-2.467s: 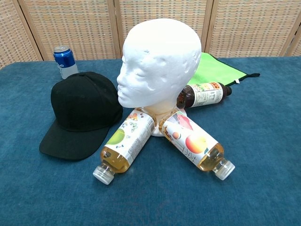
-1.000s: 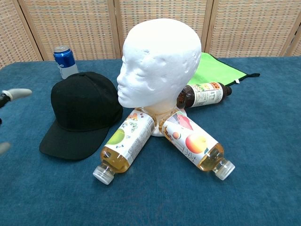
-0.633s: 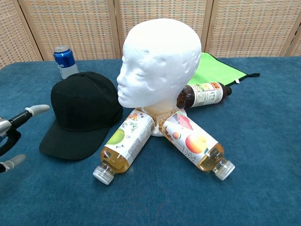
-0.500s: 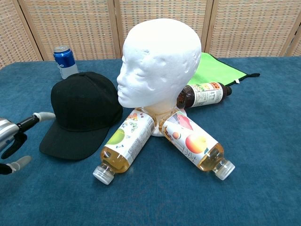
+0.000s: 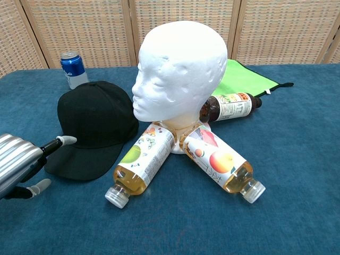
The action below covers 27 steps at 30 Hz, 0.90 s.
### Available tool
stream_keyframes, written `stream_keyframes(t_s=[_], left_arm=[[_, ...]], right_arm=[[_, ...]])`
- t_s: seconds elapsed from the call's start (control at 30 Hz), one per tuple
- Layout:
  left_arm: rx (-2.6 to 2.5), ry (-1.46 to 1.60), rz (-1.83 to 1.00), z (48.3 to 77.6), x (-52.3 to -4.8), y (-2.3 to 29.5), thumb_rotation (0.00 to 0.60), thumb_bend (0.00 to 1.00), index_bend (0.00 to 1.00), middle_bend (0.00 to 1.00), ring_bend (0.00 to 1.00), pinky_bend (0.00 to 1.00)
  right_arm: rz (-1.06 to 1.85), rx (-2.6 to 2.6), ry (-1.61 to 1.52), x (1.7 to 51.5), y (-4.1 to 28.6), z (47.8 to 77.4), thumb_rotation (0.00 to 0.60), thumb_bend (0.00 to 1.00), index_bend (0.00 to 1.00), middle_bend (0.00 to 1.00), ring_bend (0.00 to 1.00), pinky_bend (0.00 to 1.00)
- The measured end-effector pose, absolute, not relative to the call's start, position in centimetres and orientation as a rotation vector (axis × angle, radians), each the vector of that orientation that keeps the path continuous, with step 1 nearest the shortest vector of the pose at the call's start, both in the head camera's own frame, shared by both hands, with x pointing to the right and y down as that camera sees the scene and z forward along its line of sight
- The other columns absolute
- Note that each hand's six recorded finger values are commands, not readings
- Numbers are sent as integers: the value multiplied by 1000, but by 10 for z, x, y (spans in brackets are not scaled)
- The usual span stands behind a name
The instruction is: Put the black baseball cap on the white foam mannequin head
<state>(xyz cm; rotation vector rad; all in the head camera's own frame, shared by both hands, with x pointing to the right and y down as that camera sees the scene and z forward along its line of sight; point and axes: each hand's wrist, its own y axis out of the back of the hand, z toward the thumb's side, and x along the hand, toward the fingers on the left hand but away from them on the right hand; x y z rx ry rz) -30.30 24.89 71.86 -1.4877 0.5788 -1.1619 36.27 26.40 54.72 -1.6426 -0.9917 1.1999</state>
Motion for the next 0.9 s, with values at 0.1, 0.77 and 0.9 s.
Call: stream_keyframes(t_s=[0.1,0.77,0.9], left_arm=[[-1480,569,-1162,723,-301,248,600,335,153,863,846,765],[-1397,594,-1100,732,-287,232,600,371,452,933,899,788],[-1387,605,-1096,734,-285,228,600,372,452,935,901,790]], right_arm=[[1199,-1641,-992,363,264,547,600,60,74,0,0,0],[1192,-1648,-979,360,266,551,600,60,74,0,0,0],[1192,-1649,-975,359,266,552,600,61,74,0,0,0]])
